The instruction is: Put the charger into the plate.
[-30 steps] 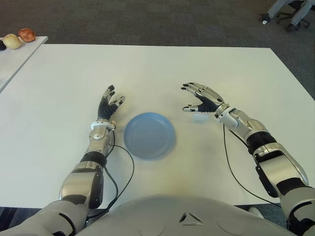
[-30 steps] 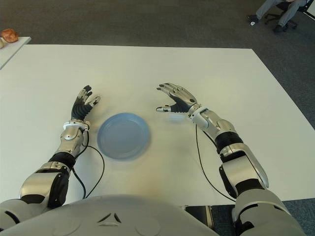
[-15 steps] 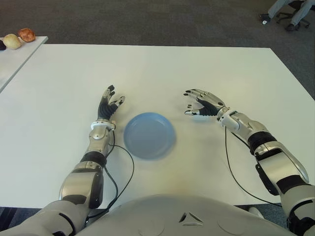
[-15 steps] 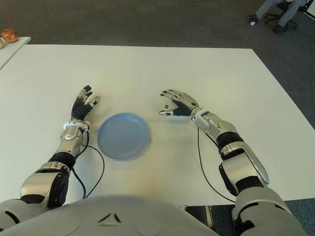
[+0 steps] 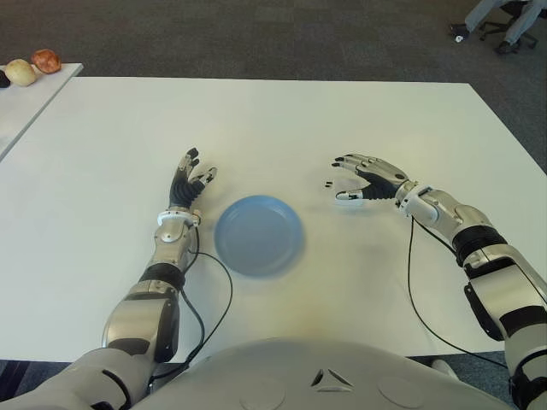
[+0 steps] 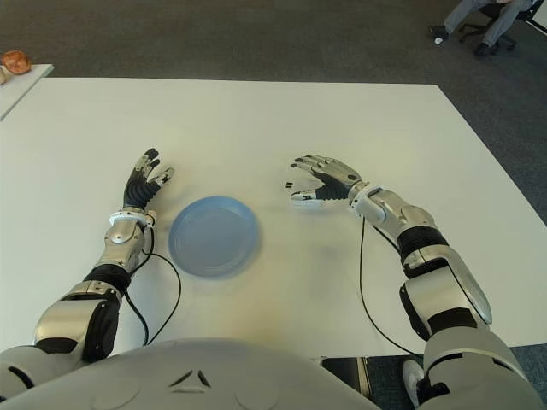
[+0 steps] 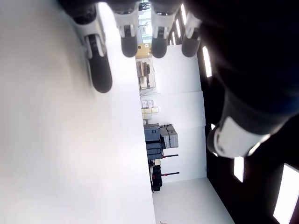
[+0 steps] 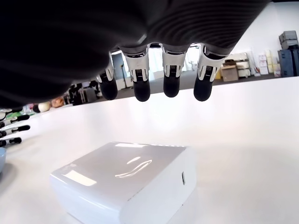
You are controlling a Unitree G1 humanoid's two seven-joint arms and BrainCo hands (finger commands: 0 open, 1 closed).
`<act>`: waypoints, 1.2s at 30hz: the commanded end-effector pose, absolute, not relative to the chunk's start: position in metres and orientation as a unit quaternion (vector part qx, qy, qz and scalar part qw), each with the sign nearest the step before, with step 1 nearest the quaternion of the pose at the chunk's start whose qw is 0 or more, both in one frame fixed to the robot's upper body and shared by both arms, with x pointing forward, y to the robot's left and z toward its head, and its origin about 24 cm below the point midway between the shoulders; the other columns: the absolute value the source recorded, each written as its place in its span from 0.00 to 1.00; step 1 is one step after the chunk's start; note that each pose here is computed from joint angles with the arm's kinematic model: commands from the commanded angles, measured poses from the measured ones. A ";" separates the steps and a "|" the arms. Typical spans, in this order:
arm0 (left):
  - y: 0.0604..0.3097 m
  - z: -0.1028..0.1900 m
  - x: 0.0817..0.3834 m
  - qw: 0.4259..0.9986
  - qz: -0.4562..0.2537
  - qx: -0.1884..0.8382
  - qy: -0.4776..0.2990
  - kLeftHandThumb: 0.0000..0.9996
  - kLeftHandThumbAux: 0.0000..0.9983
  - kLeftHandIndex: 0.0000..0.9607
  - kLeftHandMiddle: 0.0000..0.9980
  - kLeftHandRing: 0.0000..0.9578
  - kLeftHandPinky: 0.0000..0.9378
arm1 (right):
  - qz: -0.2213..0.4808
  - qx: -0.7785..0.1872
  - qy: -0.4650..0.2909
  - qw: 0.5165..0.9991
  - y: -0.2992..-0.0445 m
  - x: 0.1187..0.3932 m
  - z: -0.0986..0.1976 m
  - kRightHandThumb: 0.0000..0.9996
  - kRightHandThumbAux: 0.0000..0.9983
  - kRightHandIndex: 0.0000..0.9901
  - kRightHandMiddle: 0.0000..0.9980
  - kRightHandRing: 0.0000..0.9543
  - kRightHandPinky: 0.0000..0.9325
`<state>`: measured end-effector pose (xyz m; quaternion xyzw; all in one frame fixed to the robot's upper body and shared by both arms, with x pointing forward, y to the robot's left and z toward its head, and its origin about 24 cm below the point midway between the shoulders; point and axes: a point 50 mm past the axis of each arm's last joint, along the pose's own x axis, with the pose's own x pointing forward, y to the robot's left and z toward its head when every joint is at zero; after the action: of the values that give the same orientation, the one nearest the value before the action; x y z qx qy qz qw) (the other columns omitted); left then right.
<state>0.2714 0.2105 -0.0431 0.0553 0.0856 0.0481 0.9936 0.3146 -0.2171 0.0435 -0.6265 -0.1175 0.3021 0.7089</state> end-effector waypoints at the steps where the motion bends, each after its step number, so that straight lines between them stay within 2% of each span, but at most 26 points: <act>1: 0.211 -0.088 0.231 0.973 0.045 0.059 0.219 0.00 0.71 0.00 0.00 0.00 0.03 | 0.304 -0.636 -0.098 0.703 -0.230 0.310 0.044 0.25 0.12 0.00 0.00 0.00 0.00; 13: 0.212 -0.088 0.231 0.972 0.046 0.060 0.221 0.00 0.70 0.00 0.00 0.00 0.03 | 0.299 -0.645 -0.082 0.699 -0.247 0.304 0.054 0.25 0.11 0.00 0.00 0.00 0.00; 36: 0.214 -0.088 0.230 0.973 0.045 0.065 0.219 0.00 0.68 0.00 0.00 0.00 0.03 | 0.290 -0.644 -0.071 0.705 -0.250 0.297 0.050 0.24 0.14 0.00 0.00 0.00 0.00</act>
<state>0.2716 0.2125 -0.0429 0.0658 0.0878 0.0446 0.9930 0.2986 -0.2499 0.0516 -0.6445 -0.0753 0.2917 0.7027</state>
